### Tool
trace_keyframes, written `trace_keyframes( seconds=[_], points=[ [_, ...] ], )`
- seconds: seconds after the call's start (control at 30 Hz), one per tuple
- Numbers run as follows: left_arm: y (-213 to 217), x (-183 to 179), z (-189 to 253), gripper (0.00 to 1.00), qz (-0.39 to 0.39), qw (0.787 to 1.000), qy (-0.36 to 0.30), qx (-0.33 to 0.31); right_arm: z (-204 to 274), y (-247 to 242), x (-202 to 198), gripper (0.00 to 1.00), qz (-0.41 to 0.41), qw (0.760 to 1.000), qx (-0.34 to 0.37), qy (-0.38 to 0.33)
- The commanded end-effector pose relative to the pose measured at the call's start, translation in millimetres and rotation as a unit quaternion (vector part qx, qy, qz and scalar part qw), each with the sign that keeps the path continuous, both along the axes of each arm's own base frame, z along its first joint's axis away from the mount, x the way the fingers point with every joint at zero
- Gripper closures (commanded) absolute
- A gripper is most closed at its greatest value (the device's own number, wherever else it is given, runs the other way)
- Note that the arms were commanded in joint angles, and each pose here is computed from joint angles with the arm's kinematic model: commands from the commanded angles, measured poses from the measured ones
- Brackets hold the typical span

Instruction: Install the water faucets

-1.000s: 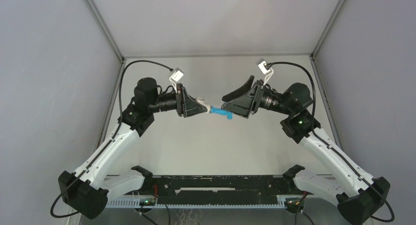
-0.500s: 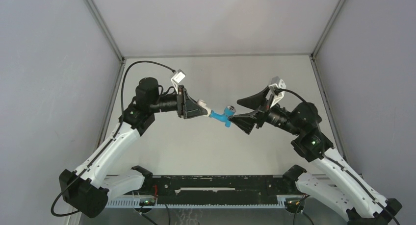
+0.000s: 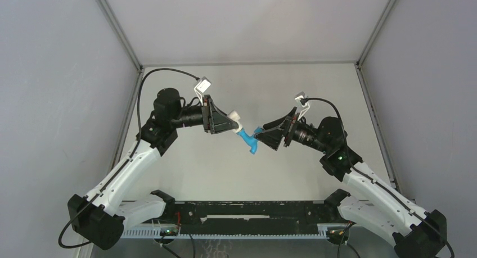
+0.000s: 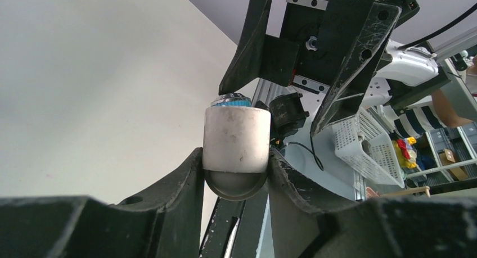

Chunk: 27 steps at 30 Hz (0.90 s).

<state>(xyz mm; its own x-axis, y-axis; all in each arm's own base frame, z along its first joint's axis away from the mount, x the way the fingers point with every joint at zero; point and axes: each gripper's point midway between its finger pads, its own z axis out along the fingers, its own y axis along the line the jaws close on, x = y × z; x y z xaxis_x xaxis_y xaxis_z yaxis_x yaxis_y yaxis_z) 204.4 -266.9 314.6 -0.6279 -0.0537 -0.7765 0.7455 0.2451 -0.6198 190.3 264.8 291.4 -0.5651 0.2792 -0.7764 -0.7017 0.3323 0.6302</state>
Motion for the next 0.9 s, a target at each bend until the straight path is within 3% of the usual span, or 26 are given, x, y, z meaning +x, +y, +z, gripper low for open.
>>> trace_keyframes(
  seconds=[0.0, 0.33, 0.53, 0.7, 0.87],
  points=[
    [-0.5, -7.5, 42.9, 1.00, -0.012, 0.998, -0.057, -0.039, 21.4, -1.9, 1.8, 0.00, -0.010, 0.999, 0.040, -0.013],
    [0.0, -8.3, 54.5, 1.00, -0.012, 0.996, -0.073, -0.052, 12.5, -11.0, 9.7, 0.00, -0.041, 0.998, 0.048, 0.007],
    [0.7, 3.6, 55.9, 1.00, 0.023, 0.997, -0.048, -0.051, 18.4, -26.1, 14.4, 0.00, -0.108, 0.992, 0.014, -0.071],
    [3.6, 20.2, 55.6, 1.00, 0.083, 0.995, 0.033, -0.050, 25.0, -40.8, 4.6, 0.01, -0.163, 0.959, -0.073, -0.220],
    [9.5, 39.8, 46.4, 1.00, 0.152, 0.980, 0.119, -0.045, 28.4, -34.0, -13.4, 0.00, -0.179, 0.884, -0.193, -0.387]
  ],
)
